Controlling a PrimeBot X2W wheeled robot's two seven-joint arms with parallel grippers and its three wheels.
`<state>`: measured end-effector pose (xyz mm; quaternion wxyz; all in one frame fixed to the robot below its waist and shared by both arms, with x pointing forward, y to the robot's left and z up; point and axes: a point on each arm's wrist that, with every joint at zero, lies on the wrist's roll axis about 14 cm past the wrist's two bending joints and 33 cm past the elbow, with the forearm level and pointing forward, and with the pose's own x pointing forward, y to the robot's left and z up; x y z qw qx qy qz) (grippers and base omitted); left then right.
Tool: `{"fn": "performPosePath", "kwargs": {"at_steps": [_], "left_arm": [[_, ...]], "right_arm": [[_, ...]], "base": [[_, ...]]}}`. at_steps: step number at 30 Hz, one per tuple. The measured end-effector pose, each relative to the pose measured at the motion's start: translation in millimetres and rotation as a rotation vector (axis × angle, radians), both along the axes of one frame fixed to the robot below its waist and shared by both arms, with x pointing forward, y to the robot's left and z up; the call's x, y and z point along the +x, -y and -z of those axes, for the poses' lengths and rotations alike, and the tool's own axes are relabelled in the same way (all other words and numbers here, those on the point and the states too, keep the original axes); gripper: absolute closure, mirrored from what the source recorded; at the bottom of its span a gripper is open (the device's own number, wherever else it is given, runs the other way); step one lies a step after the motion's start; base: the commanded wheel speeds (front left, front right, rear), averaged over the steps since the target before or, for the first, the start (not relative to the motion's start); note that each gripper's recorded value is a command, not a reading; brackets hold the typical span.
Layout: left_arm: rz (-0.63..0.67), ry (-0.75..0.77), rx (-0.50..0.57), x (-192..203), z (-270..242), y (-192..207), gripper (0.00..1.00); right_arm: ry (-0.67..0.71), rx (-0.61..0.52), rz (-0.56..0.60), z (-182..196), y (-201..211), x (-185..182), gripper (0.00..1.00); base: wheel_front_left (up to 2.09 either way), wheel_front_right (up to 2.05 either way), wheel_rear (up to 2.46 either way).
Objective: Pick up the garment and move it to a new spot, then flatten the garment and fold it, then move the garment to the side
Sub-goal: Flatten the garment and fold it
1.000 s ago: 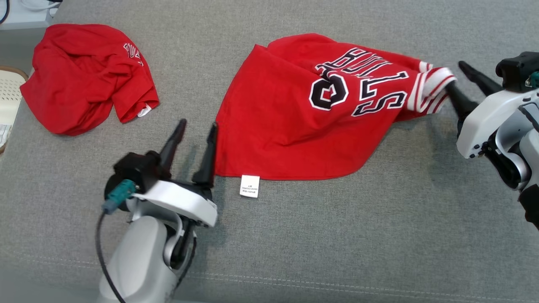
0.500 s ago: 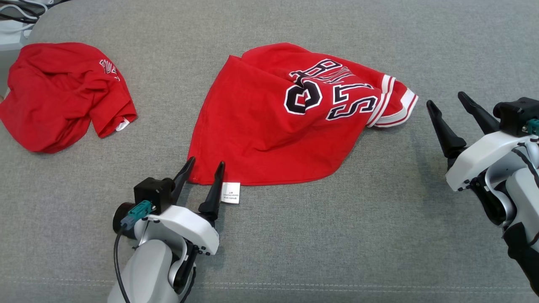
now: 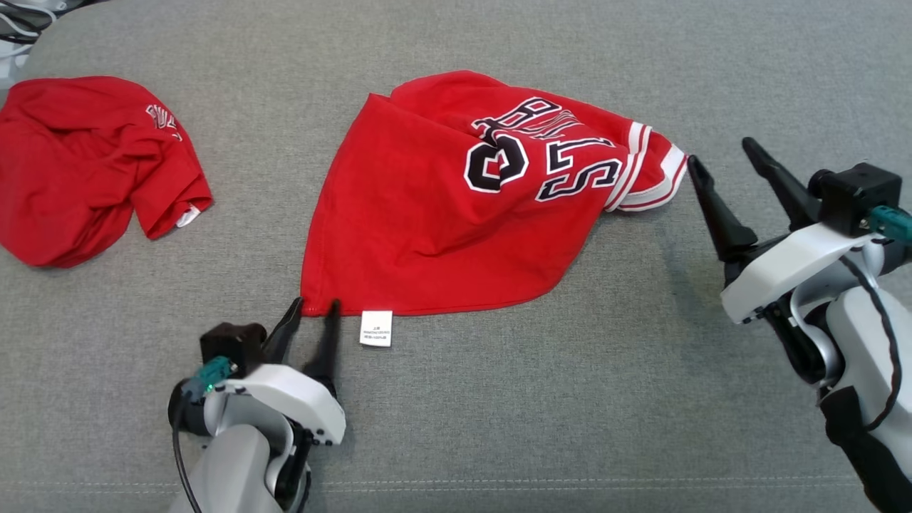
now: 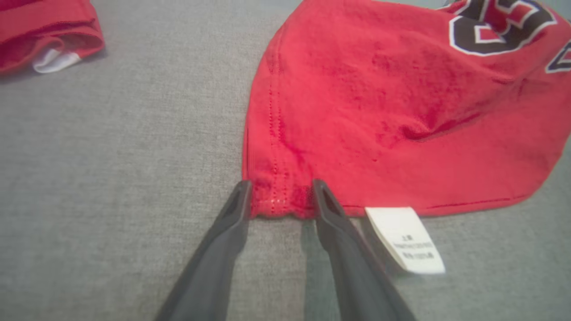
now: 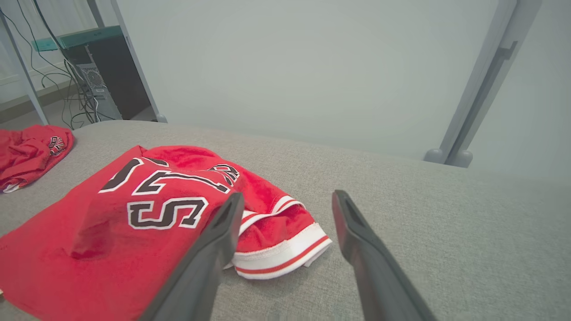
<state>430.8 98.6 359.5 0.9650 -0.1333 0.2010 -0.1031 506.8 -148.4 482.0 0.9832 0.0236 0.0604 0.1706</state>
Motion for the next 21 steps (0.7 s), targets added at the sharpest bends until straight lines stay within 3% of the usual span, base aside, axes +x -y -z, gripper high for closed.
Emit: {"fn": "performPosePath", "kwargs": {"at_steps": [5, 8, 14, 21], "left_arm": [[-0.035, 0.041, -0.026, 16, -13, -5, 1.0], [-0.104, 0.141, -0.047, 37, -43, -24, 1.0], [-0.21, 0.263, -0.03, 56, -80, -65, 1.0], [-0.237, 0.348, -0.001, 70, -105, -80, 1.0]], "right_arm": [[-0.029, 0.003, -0.016, 9, -7, -8, 0.0], [-0.072, 0.018, -0.061, 23, -26, -19, 0.0], [-0.164, 0.039, -0.164, 49, -69, -36, 0.0], [-0.269, 0.009, -0.213, 87, -92, -45, 0.0]], "base": [[0.0, 0.0, 0.0], [0.0, 0.0, 0.0], [0.0, 0.0, 0.0], [0.0, 0.0, 0.0]]}}
